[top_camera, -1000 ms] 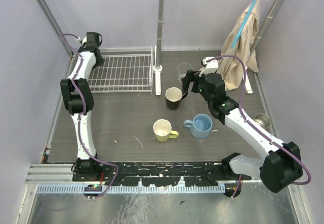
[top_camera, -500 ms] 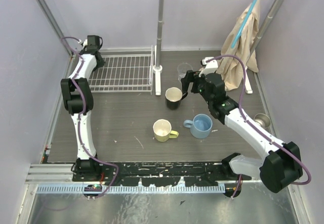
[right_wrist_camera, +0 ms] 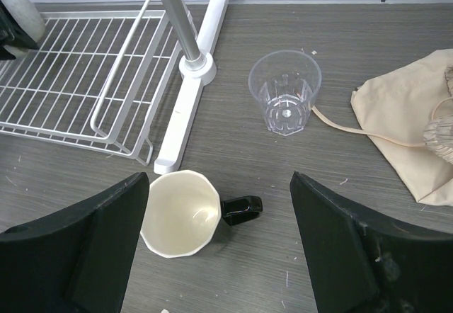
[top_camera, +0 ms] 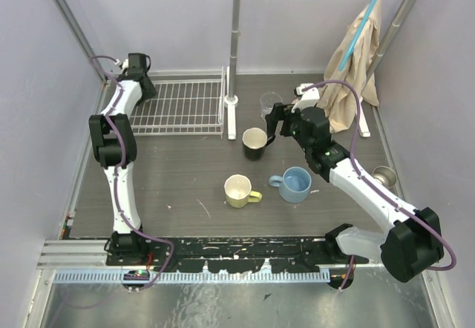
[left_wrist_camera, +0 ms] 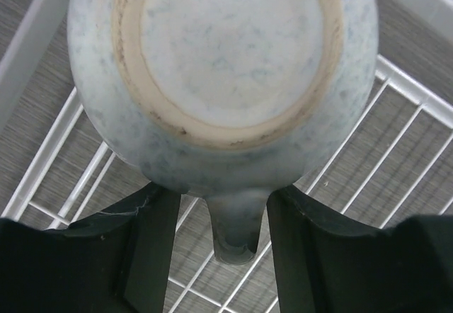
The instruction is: Load the cups into the dish rack
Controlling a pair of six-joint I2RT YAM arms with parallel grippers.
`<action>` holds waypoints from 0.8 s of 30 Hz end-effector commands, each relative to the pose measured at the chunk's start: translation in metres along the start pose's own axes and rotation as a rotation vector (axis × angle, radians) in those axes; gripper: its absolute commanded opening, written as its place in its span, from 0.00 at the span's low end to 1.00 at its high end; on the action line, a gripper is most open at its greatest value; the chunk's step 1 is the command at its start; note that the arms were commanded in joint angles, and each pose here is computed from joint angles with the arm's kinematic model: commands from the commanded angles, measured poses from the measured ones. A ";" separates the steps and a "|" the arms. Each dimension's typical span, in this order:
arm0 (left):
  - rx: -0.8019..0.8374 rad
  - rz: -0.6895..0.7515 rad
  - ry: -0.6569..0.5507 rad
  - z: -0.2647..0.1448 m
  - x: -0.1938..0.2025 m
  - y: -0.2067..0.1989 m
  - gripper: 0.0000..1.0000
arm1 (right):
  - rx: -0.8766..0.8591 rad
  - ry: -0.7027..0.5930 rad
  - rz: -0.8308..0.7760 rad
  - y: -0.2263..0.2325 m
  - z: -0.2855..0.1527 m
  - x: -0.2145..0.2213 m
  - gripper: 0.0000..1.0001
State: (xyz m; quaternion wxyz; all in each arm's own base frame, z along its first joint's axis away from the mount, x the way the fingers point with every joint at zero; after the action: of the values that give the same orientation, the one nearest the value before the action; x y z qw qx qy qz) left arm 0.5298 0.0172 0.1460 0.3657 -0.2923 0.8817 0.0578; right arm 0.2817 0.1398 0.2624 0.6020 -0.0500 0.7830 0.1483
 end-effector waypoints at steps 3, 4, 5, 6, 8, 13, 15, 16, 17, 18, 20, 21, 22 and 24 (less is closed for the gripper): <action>0.033 -0.029 -0.043 -0.025 -0.012 0.004 0.63 | -0.009 -0.047 0.004 0.002 0.002 -0.017 0.87; 0.037 -0.031 -0.044 -0.028 -0.012 0.004 0.64 | -0.009 -0.046 0.003 0.003 0.002 -0.017 0.87; 0.044 -0.037 -0.047 -0.032 -0.012 0.005 0.65 | -0.009 -0.048 0.004 0.003 0.003 -0.017 0.87; 0.052 -0.039 -0.048 -0.036 -0.012 0.006 0.66 | -0.010 -0.044 0.003 0.003 0.003 -0.017 0.87; 0.063 -0.040 -0.050 -0.042 -0.013 0.007 0.66 | -0.013 -0.039 0.005 0.003 0.005 -0.017 0.87; 0.103 -0.035 -0.070 -0.062 -0.018 0.009 0.70 | -0.018 0.018 0.009 0.005 0.012 -0.011 0.87; 0.122 -0.037 -0.086 -0.071 -0.022 0.009 0.72 | -0.018 0.051 0.010 0.006 0.014 -0.007 0.87; 0.136 -0.039 -0.097 -0.076 -0.026 0.009 0.72 | -0.019 0.065 0.010 0.006 0.015 -0.006 0.87; 0.155 -0.042 -0.104 -0.082 -0.029 0.007 0.73 | -0.023 0.083 0.010 0.007 0.017 -0.005 0.87; 0.177 -0.044 -0.110 -0.088 -0.033 0.006 0.73 | -0.026 0.103 0.009 0.007 0.018 -0.003 0.87; 0.214 -0.051 -0.122 -0.102 -0.039 0.004 0.73 | -0.041 0.143 0.009 0.010 0.020 -0.001 0.87; 0.236 -0.055 -0.127 -0.109 -0.043 0.003 0.73 | -0.051 0.169 0.006 0.011 0.022 0.001 0.86; 0.253 -0.061 -0.122 -0.116 -0.045 0.002 0.73 | -0.071 0.189 -0.002 0.013 0.023 0.000 0.87; 0.295 -0.073 -0.113 -0.132 -0.050 0.001 0.73 | -0.121 0.245 -0.017 0.018 0.025 0.002 0.86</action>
State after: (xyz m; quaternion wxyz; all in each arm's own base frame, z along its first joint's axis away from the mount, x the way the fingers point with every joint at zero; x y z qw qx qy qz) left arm 0.4856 0.0059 0.2299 0.4223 -0.2738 0.8639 -0.0177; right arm 0.2972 0.1545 0.2398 0.5171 -0.0795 0.8394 0.1472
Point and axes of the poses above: each gripper's point midway between its finger pads, its own z axis out along the fingers, its own y axis along the line the jaws close on, x = y × z, the point moved 9 cm from there along -z, back along the fingers, and after that the axes turned 3 degrees about -z, right-handed, at the moved point
